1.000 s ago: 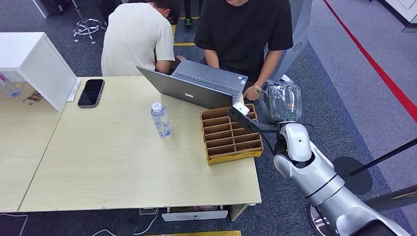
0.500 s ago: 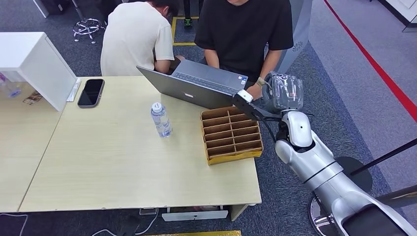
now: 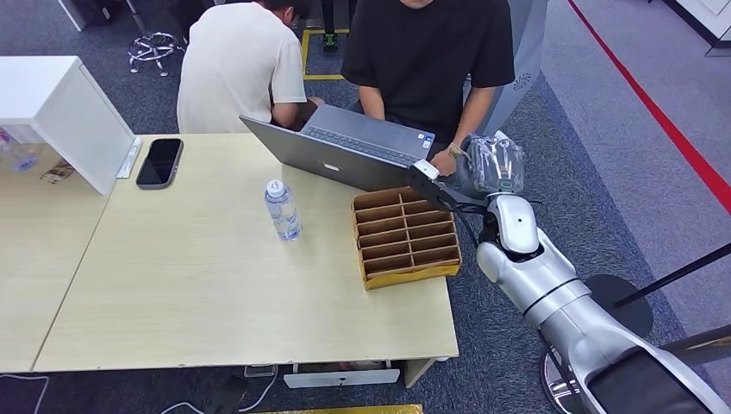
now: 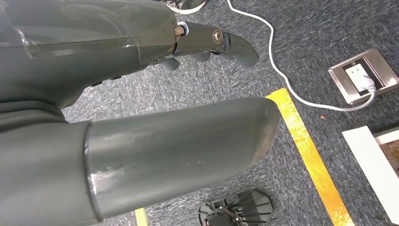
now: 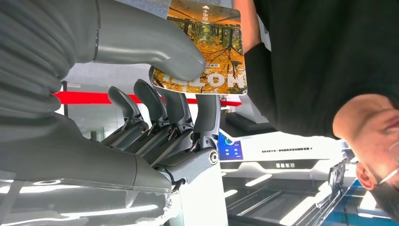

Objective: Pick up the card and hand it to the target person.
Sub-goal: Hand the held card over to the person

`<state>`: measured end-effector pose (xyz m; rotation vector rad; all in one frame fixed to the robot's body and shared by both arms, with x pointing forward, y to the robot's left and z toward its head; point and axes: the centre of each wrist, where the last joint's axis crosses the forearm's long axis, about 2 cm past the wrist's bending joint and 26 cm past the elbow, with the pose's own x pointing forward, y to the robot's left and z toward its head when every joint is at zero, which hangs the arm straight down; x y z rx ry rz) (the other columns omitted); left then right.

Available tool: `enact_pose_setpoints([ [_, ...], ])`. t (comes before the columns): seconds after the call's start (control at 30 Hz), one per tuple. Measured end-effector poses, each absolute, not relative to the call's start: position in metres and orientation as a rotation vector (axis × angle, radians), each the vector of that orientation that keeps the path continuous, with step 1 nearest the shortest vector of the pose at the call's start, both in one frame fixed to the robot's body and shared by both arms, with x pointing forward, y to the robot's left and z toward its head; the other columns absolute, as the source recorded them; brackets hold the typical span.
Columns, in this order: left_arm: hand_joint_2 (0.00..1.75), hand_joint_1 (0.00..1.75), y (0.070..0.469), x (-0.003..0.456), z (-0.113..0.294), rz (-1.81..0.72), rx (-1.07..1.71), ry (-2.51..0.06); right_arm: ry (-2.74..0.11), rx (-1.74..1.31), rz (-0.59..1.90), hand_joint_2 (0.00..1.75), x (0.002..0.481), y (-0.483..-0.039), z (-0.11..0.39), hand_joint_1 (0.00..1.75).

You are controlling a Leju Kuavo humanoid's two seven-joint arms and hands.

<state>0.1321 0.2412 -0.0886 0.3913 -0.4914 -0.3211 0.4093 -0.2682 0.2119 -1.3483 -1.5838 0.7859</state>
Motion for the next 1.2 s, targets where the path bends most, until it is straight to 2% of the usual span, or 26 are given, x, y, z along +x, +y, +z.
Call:
enact_pose_setpoints([
  [1.2, 0.00, 0.00, 0.240, 0.136, -0.088, -0.333, 0.388, -0.499, -1.472, -1.289, 0.841, 1.75, 0.414, -0.269, 0.182, 1.49],
])
